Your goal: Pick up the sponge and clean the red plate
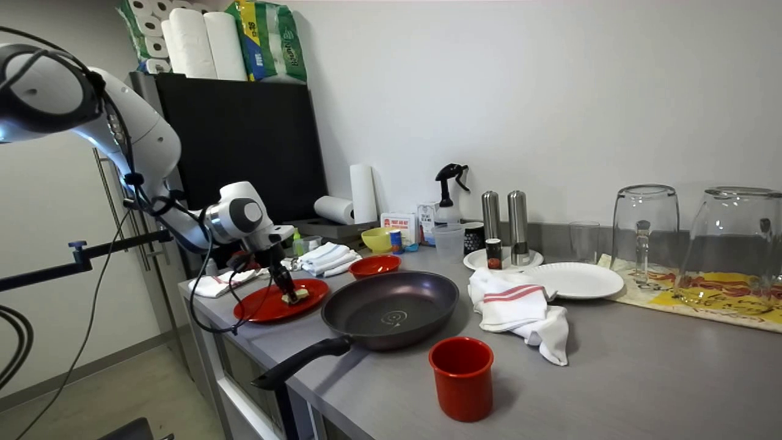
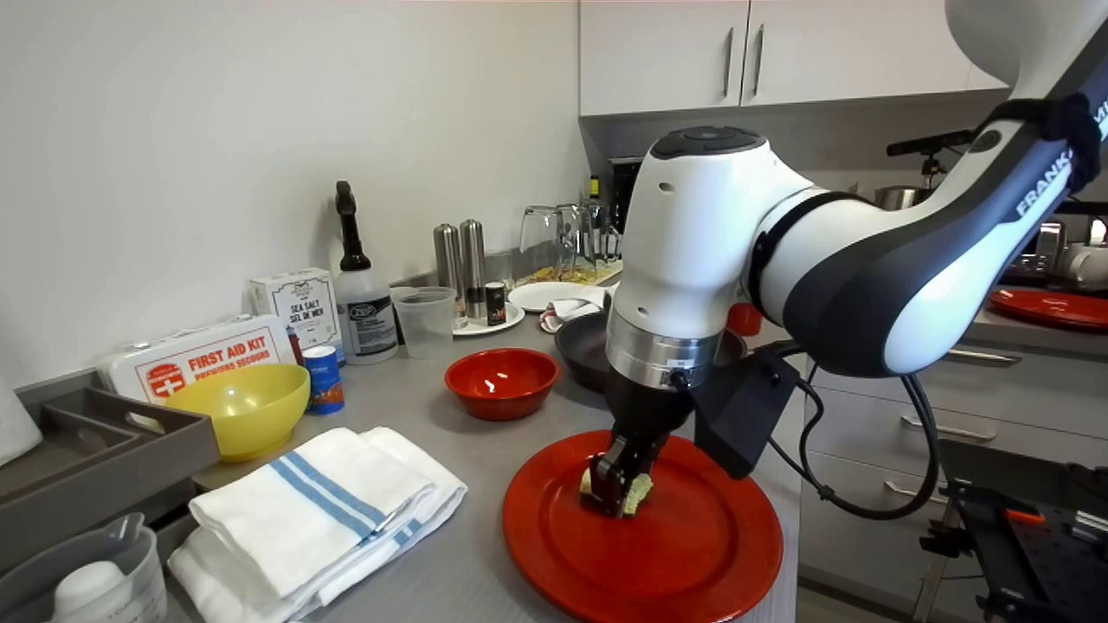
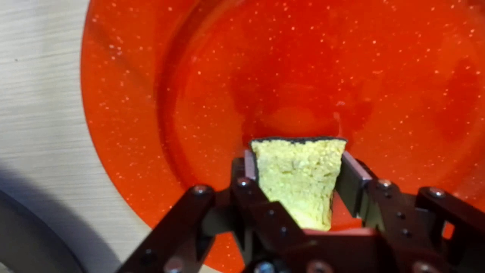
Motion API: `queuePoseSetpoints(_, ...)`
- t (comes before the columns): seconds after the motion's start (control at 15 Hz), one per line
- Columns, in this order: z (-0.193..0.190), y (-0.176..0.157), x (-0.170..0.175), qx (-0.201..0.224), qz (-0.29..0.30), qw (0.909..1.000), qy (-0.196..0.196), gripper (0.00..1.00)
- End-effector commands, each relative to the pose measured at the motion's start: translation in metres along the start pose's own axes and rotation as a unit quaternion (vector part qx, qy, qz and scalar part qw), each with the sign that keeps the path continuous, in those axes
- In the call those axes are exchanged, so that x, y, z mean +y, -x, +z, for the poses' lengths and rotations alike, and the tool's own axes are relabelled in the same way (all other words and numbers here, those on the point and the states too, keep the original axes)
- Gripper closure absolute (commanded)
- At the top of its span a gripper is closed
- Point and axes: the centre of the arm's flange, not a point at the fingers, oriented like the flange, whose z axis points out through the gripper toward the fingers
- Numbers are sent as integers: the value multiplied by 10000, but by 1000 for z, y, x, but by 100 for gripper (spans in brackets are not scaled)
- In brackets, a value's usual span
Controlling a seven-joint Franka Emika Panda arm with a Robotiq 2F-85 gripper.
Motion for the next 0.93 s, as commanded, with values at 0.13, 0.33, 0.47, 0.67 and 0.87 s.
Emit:
queuePoseSetpoints(0.13,-5,16,-6,-204,42,9998,1,73)
queuePoseSetpoints(0.33,-7,23,-8,-190,56,9998,-34,73)
queuePoseSetpoints(0.47,-6,29,-7,-172,64,9998,-21,73)
queuePoseSetpoints(0.67,-6,38,-5,-183,70,9998,10,73)
queuePoseSetpoints(0.87,-11,46,-5,-188,85,9998,11,73)
